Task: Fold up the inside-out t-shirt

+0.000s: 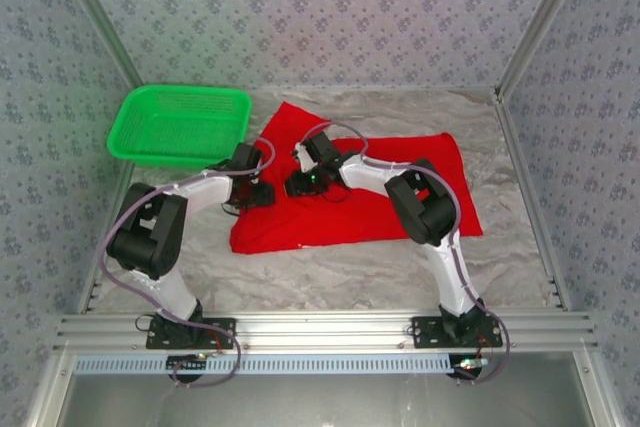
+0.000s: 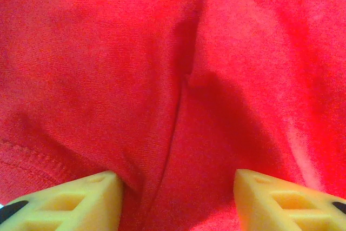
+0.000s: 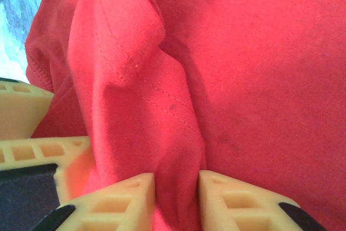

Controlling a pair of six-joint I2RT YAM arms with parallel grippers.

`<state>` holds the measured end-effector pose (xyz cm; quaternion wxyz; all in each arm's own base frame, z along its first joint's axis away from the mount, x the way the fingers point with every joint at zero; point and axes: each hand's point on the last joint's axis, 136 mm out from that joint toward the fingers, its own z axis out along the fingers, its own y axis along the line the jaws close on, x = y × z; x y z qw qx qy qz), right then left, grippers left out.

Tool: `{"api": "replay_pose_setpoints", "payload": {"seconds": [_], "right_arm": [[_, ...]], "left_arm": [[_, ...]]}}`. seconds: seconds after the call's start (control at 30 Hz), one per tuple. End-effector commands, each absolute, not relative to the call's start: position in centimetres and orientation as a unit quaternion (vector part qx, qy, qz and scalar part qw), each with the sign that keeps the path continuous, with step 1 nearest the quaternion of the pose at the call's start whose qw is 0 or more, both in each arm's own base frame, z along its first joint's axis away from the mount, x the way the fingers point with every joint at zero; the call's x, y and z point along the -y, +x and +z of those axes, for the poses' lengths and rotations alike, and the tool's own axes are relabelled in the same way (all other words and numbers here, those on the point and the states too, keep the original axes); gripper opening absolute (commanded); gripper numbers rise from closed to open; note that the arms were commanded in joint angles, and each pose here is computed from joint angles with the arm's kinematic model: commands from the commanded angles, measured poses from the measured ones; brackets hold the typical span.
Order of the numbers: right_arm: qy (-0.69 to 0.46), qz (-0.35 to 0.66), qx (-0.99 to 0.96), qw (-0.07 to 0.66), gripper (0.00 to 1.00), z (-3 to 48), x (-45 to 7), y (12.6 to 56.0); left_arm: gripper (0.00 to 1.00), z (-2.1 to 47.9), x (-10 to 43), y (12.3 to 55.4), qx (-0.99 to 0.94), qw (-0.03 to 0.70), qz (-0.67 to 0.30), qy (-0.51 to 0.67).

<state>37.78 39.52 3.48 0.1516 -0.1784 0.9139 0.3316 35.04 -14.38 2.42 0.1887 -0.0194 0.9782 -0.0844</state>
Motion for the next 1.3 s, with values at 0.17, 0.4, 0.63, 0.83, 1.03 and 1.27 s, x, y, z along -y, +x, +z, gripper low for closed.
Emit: {"api": "replay_pose_setpoints", "payload": {"seconds": [0.17,0.4,0.63,0.83,1.03,1.27], "right_arm": [[-0.178,0.325,-0.917,0.146,0.10,3.7,-39.6,38.1],[-0.159,0.324,-0.911,0.200,0.04,6.6,-37.6,40.2],[-0.153,0.323,-0.908,0.219,0.06,7.1,-36.3,40.5],[-0.141,0.298,-0.920,0.212,0.21,6.3,-34.2,40.9],[-0.141,0.269,-0.925,0.228,0.41,8.6,-30.0,41.4],[-0.042,0.161,-0.947,0.273,0.47,10.0,-15.3,44.7]], "left_arm": [[0.56,0.5,13.7,33.7,-0.984,0.163,-0.070,-0.015],[0.56,0.3,13.1,33.4,-0.984,0.162,-0.068,-0.020],[0.55,0.1,12.8,33.2,-0.985,0.158,-0.066,-0.023],[0.55,0.6,13.1,33.7,-0.984,0.163,-0.069,-0.019],[0.58,3.9,14.0,36.3,-0.975,0.204,-0.083,-0.013],[0.65,10.2,17.1,42.7,-0.945,0.297,-0.136,0.003]]}}
